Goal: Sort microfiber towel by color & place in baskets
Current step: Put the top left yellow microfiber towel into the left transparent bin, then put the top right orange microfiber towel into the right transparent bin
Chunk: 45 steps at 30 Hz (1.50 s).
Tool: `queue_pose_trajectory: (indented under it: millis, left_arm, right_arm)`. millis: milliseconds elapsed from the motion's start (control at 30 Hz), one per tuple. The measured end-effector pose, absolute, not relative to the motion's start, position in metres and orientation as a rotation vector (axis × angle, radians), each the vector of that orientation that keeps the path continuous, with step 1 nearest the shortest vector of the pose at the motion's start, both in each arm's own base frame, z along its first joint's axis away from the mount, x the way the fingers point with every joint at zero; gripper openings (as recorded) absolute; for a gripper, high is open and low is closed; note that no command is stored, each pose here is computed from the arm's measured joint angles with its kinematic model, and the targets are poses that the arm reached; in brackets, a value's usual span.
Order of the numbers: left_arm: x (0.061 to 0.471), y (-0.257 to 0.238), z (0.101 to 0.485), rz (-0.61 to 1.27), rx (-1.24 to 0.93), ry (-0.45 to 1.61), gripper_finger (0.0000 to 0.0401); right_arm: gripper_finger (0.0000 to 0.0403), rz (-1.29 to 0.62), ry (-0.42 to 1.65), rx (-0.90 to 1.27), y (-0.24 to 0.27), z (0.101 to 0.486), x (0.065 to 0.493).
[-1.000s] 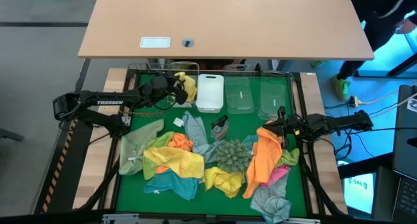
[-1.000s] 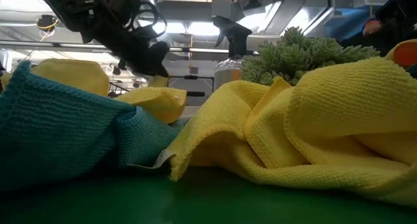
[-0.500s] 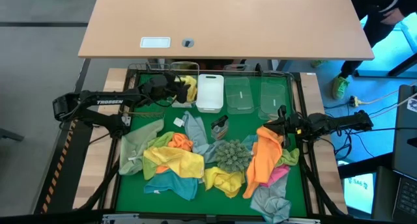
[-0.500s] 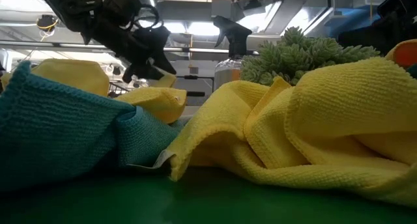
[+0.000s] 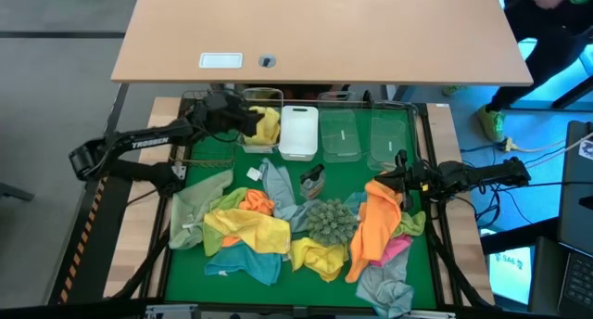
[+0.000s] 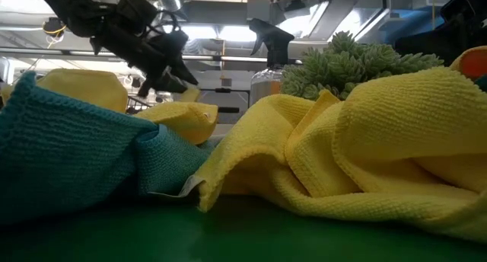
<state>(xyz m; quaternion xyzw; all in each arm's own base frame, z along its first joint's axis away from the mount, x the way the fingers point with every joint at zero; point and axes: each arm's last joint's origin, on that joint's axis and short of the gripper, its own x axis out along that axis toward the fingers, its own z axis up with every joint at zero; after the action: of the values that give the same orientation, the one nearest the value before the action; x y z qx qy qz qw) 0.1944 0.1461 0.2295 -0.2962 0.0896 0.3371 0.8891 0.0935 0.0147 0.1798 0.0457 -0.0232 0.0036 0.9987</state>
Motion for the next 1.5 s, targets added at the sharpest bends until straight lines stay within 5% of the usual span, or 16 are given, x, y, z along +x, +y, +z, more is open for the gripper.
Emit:
queue_pose_trajectory:
  millis: [733, 1200, 1500]
  left_arm:
    - [0.200, 0.110, 0.242, 0.424, -0.414, 0.283, 0.0155]
    - [0.212, 0.084, 0.242, 0.310, -0.389, 0.306, 0.0155]
    - [0.215, 0.078, 0.242, 0.364, -0.365, 0.303, 0.0155]
  right_arm:
    - [0.0019, 0.034, -0.223, 0.210, 0.014, 0.197, 0.091]
    - [0.0202, 0.171, -0.236, 0.267, 0.016, 0.249, 0.081]
    - [0.0211, 0.169, -0.026, 0.268, 0.021, 0.276, 0.100]
